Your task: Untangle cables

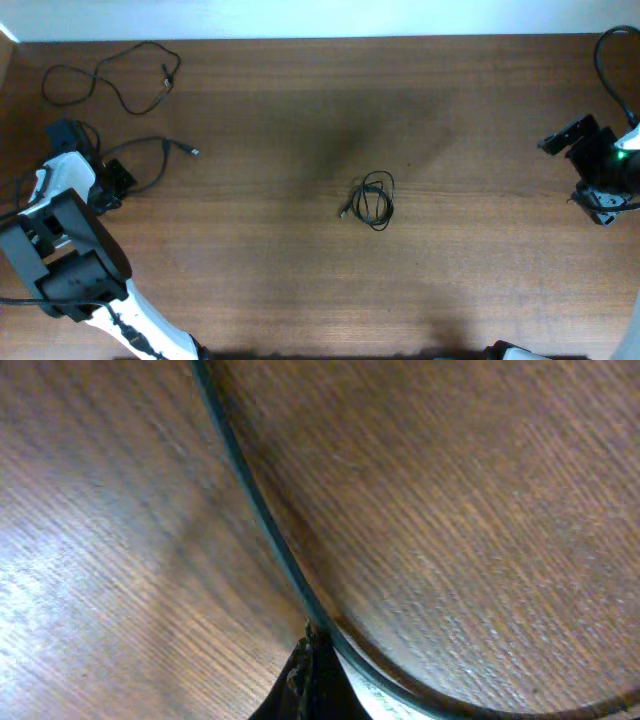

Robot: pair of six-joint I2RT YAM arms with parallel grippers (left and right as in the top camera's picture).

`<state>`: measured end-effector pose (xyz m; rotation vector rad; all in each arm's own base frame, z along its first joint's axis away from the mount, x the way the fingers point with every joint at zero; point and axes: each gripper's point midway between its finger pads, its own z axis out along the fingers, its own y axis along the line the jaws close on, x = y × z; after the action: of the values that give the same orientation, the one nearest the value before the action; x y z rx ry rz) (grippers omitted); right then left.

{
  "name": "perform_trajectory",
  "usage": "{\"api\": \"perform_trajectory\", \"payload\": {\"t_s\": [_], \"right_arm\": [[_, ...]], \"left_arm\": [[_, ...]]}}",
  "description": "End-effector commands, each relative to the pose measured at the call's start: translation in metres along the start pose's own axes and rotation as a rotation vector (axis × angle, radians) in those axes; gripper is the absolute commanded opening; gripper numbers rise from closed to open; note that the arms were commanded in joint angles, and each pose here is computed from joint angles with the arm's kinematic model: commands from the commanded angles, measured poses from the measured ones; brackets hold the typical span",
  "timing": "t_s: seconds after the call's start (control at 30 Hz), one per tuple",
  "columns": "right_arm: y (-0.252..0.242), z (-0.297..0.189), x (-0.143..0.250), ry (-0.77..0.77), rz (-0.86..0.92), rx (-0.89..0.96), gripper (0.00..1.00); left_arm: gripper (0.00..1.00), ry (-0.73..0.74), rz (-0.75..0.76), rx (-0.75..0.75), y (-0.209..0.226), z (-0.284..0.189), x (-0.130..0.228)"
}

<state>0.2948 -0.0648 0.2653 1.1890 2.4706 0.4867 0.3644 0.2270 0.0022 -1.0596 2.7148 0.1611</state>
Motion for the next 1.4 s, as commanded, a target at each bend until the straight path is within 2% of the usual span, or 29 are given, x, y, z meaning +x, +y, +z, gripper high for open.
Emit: {"api": "perform_trajectory", "payload": {"t_s": [0.0, 0.2, 0.33, 0.6, 0.77, 0.87, 1.2, 1.37], "right_arm": [[-0.003, 0.0, 0.0, -0.005, -0.007, 0.012, 0.99], [-0.003, 0.0, 0.0, -0.004, -0.007, 0.012, 0.99], [-0.003, 0.0, 0.0, -0.004, -0.007, 0.012, 0.99], [-0.003, 0.0, 0.0, -0.005, -0.007, 0.012, 0.99], [-0.003, 0.0, 0.0, -0.004, -0.007, 0.012, 0.98], [-0.003, 0.0, 0.0, -0.005, -0.007, 0.012, 0.99], [-0.003, 0.0, 0.0, -0.005, -0.007, 0.012, 0.99], [-0.003, 0.0, -0.001, -0.008, -0.008, 0.01, 0.99]], "left_arm": [[0.0, 0.001, -0.015, 0.055, -0.01, 0.001, 0.002], [0.0, -0.053, -0.005, 0.146, -0.027, 0.002, -0.01], [0.0, -0.117, 0.137, 0.147, -0.029, -0.001, -0.024], [0.0, -0.226, 0.095, 0.131, -0.02, -0.045, -0.05], [0.0, -0.314, 0.056, -0.1, 0.022, -0.07, -0.065], [0.0, -0.289, 0.025, -0.235, 0.054, -0.07, -0.06], [0.0, -0.244, -0.121, -0.287, 0.131, -0.061, -0.055], [0.0, -0.268, -0.041, -0.177, 0.133, -0.056, -0.065]]}}
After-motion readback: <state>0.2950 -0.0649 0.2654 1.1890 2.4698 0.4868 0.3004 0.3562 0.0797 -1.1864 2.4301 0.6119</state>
